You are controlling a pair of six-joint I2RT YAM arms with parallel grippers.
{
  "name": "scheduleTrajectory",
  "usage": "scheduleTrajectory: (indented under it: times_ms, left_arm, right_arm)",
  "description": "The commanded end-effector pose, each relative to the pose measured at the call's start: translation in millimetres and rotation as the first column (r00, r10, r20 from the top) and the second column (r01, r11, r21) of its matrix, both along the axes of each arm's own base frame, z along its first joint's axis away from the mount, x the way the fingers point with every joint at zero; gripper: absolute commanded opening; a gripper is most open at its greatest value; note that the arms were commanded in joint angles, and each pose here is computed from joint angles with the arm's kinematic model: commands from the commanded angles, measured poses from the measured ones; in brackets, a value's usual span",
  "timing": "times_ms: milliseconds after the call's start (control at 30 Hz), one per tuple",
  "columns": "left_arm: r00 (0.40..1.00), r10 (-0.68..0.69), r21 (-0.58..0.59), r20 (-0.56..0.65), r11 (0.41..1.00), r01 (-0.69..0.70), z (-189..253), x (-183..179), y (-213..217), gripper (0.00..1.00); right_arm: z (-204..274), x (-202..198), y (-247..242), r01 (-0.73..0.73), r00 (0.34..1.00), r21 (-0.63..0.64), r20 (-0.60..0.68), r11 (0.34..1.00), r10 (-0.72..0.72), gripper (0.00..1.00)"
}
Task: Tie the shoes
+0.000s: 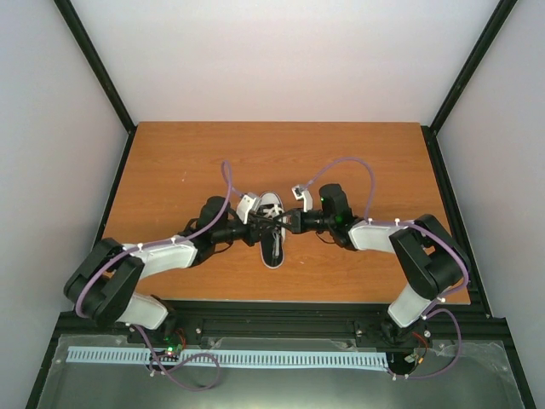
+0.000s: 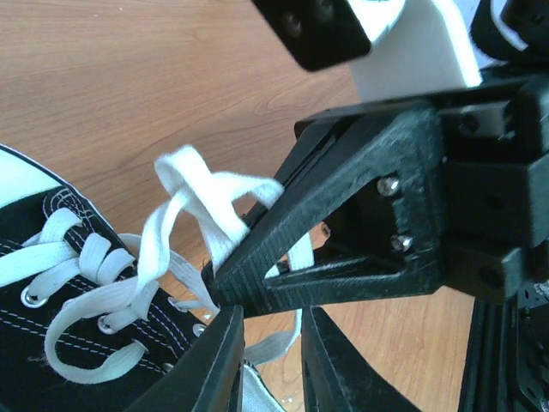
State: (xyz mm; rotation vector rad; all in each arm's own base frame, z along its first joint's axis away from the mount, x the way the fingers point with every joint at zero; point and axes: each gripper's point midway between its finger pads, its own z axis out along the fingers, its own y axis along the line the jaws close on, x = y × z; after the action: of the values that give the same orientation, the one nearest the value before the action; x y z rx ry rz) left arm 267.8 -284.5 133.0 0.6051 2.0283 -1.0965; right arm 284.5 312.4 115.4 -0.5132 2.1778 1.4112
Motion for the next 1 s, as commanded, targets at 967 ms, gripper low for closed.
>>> scheduleTrajectory:
  times_ms: [967]
  left_arm:
    - [0.993, 0.051, -0.054, 0.108, 0.998, -0.045, -9.8, 32.2, -18.3, 0.39]
  right_arm:
    - [16.3, 11.5, 4.8, 0.018, 0.988, 0.072, -0.152, 0.997, -0.007, 0.03]
